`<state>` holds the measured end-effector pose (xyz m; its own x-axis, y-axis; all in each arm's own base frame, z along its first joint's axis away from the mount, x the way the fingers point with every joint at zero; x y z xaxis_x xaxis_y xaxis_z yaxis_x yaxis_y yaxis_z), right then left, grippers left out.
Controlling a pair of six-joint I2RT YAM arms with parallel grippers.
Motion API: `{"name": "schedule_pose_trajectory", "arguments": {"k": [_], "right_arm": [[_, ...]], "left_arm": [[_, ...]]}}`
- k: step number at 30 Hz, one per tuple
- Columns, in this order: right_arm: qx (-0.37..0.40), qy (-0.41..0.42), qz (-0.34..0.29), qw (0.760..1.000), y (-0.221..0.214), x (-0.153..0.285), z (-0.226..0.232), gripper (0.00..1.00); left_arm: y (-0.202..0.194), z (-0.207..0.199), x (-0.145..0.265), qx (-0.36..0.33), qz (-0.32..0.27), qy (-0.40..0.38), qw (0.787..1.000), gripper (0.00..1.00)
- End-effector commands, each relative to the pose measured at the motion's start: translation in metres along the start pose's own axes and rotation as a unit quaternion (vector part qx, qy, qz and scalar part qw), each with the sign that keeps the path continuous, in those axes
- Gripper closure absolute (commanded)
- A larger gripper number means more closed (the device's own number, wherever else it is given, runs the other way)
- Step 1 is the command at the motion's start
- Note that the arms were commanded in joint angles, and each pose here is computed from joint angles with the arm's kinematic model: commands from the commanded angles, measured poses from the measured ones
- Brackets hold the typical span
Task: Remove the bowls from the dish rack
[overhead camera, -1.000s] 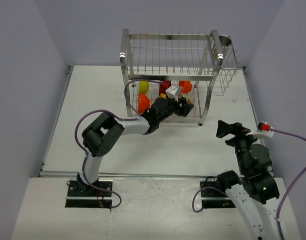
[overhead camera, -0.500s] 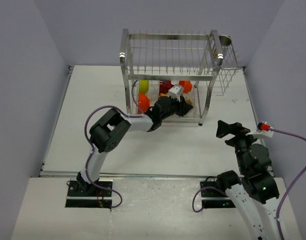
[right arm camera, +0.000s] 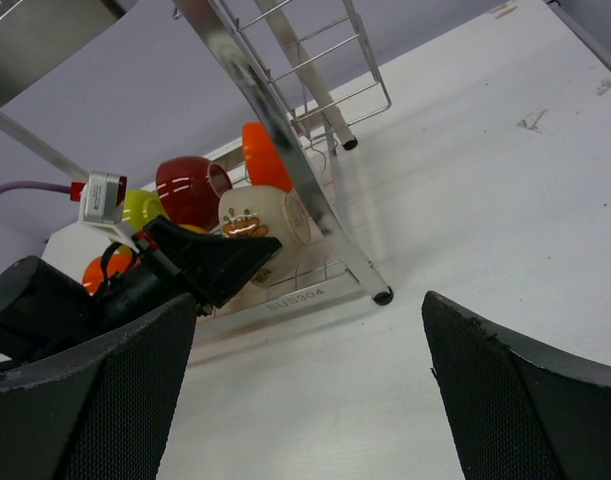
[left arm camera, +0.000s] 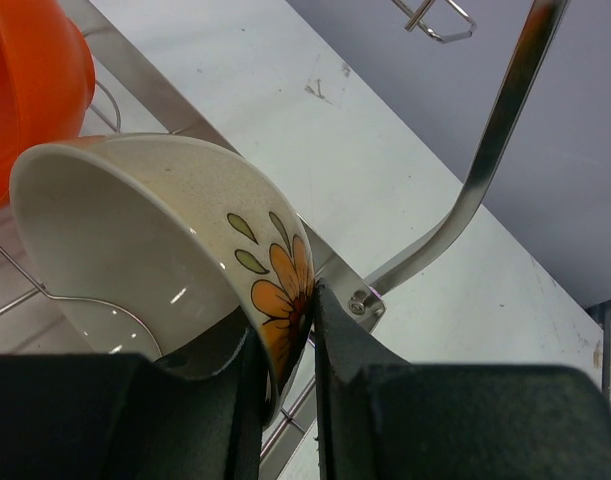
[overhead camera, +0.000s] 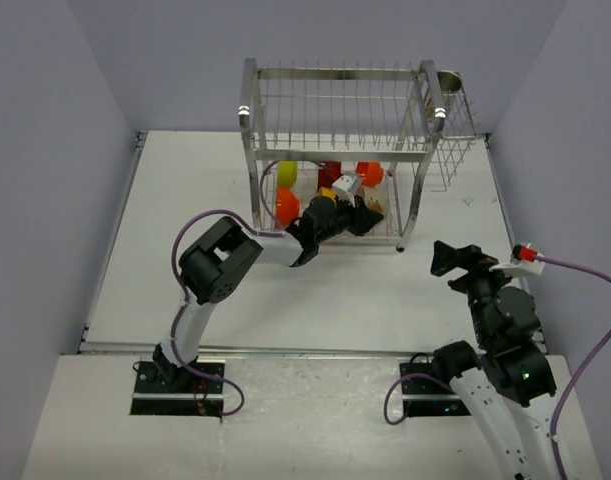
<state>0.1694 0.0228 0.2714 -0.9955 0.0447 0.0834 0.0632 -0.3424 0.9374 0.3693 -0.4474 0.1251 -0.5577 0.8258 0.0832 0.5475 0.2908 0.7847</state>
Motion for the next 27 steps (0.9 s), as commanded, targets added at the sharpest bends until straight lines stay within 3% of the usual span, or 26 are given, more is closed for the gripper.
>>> {"name": "schedule_pose_trajectory", "arguments": {"k": [1,11,27], "right_arm": [[0.005,0.015,-0.007,1.0,0.004,-0.003,0.006,0.05],[0.006,0.017,-0.005,1.0,0.002,-0.003,0.006,0.05],[0.01,0.019,0.003,1.0,-0.002,-0.007,0.007,0.05]], "left_arm": [[0.04,-0.019,0.01,-0.042,-0.058,-0.024,0.997,1.0],[0.059,-0.038,0.017,-0.037,-0.097,-0.087,0.991,1.0],[0.089,-0.06,0.035,0.058,-0.145,-0.247,0.956,1.0]]}}
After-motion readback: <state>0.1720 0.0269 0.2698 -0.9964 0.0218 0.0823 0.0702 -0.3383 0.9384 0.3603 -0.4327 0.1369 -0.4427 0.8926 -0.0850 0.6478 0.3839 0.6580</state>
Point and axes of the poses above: each gripper's point midway between its finger pads, its own x axis back along the fingers, its own z axis along the line the jaws close on, y = z × x, the point moved 3 cm from there along x, back along the fingers, and after that the axes turned 9 degrees about x, right-handed, at the moved point
